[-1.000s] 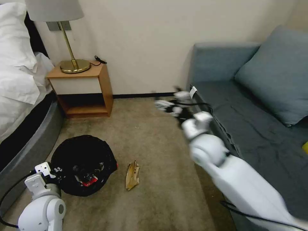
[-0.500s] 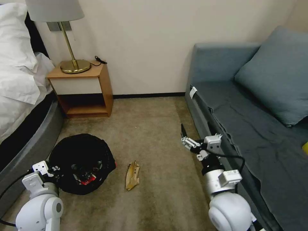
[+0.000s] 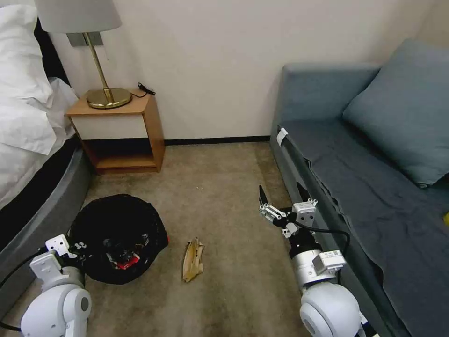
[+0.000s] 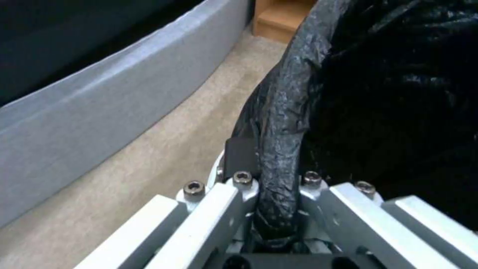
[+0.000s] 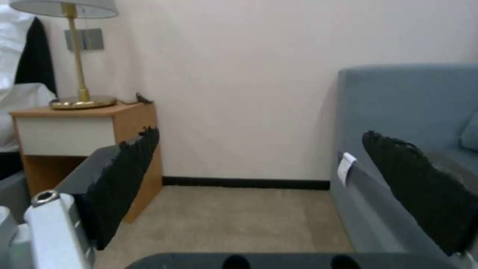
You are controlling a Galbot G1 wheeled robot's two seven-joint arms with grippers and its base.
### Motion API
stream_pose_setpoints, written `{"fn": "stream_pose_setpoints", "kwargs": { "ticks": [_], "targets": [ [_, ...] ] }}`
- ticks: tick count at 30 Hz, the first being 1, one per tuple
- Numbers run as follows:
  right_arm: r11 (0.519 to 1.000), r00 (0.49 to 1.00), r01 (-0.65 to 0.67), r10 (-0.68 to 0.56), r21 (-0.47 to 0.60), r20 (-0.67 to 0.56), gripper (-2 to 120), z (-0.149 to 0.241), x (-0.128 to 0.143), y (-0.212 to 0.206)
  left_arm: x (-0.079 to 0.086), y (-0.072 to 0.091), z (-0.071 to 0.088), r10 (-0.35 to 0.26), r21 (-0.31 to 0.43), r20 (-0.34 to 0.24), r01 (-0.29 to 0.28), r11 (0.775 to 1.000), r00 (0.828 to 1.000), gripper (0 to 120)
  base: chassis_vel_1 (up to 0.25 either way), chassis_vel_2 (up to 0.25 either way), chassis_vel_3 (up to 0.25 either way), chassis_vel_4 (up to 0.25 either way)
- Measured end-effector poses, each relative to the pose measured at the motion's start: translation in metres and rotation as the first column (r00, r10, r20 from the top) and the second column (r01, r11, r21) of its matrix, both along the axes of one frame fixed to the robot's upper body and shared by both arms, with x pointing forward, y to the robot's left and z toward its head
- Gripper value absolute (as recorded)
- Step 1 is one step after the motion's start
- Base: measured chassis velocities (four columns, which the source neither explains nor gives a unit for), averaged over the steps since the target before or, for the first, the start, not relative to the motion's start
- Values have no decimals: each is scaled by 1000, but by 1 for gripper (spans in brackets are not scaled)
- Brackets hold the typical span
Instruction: Pick up the trash bin, then pick up the garbage on the floor and place it into the trash bin.
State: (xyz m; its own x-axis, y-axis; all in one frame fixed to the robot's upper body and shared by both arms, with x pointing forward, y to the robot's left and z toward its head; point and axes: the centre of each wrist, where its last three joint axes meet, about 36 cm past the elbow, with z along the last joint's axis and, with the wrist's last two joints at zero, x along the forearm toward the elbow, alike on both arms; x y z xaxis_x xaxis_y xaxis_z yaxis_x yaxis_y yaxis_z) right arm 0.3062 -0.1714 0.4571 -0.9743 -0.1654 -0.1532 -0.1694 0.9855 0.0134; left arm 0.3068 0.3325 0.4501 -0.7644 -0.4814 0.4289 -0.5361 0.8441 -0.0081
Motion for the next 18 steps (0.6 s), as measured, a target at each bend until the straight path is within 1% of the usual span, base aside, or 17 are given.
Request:
{"fn": "stream_pose_setpoints", "kwargs": {
  "ticks": [3, 6, 8, 10, 11, 12, 13, 14, 15, 17, 18],
  "targets": [
    [1000, 1000, -4, 4, 2, 1, 100, 1, 4, -1, 0, -1, 0, 1, -1, 2, -1, 1000, 1000, 2, -165, 172, 145, -134],
    [1000, 1000, -17, 17, 10, -10, 100, 3, 12, -2, -1, -1, 1, 0, 0, 3, 0, 1000, 1000, 2, -91, 124, 80, -109],
    [999, 998, -40, 41, 37, -45, 100, 9, 24, -2, -2, -1, 1, 1, 2, 4, -1, 1000, 1000, 2, -24, 42, 4, -17],
    [995, 988, -72, 82, 74, -134, 100, 23, 54, 2, -3, 0, 2, 1, 5, 3, -1, 1000, 1000, 2, 28, -17, -18, 20],
    [995, 988, -72, 82, 74, -134, 100, 23, 54, 2, -3, 0, 2, 1, 5, 3, -1, 1000, 1000, 2, 56, -34, -36, 40],
    [993, 980, -83, 97, 88, -175, 100, 27, 67, 6, -4, -1, 3, 1, 7, 4, -1, 1000, 1000, 2, 56, -46, -36, 40],
    [985, 944, -110, 145, 132, -297, 100, 33, 92, 16, -4, -1, 4, 1, 8, 6, -1, 1000, 1000, 2, 0, 0, 0, 0],
    [981, 911, -125, 174, 152, -375, 100, 37, 109, 23, -5, -2, 4, 2, 8, 8, -2, 1000, 1000, 2, 0, 0, 0, 0],
    [981, 911, -125, 174, 152, -375, 100, 37, 109, 23, -5, -2, 4, 2, 8, 8, -2, 1000, 1000, 2, 0, 0, 0, 0],
    [974, 837, -151, 216, 168, -502, 100, 51, 141, 40, -5, -3, 5, 2, 8, 10, -2, 1000, 1000, 2, 0, 0, 0, 0],
    [972, 794, -167, 233, 167, -561, 100, 51, 150, 49, -6, -3, 5, 3, 7, 9, -3, 1000, 1000, 2, 0, 0, 0, 0]
  ]
}}
